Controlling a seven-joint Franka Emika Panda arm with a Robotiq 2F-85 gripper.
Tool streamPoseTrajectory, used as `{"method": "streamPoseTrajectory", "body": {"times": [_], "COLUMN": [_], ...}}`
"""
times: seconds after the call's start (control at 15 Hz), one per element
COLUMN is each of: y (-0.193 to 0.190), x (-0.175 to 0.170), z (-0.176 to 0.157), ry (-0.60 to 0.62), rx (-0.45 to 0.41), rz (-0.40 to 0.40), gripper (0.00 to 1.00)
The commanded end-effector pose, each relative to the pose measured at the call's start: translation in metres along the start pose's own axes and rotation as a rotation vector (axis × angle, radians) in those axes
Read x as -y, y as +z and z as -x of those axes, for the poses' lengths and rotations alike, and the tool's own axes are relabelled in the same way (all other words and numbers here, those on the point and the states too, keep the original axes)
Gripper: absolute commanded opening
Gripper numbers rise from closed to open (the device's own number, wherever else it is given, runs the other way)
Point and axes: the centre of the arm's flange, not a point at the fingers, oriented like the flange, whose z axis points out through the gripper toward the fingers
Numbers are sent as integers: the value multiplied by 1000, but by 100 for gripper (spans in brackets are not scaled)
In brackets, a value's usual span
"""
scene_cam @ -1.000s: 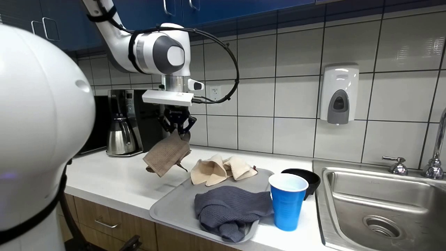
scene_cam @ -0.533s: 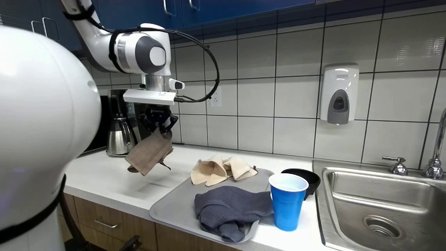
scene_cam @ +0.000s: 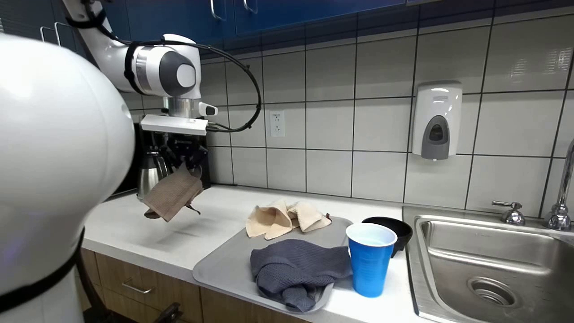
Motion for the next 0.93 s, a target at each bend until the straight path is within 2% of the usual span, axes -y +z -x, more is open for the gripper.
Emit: {"method": "streamPoseTrajectory", "body": {"times": [0.0, 0.87], "y": [12, 82], "x": [15, 52], "z": [-29, -77], "ry": [-3, -49], "rx": [9, 80], "rz": [-31, -72], "gripper": [3, 3]}}
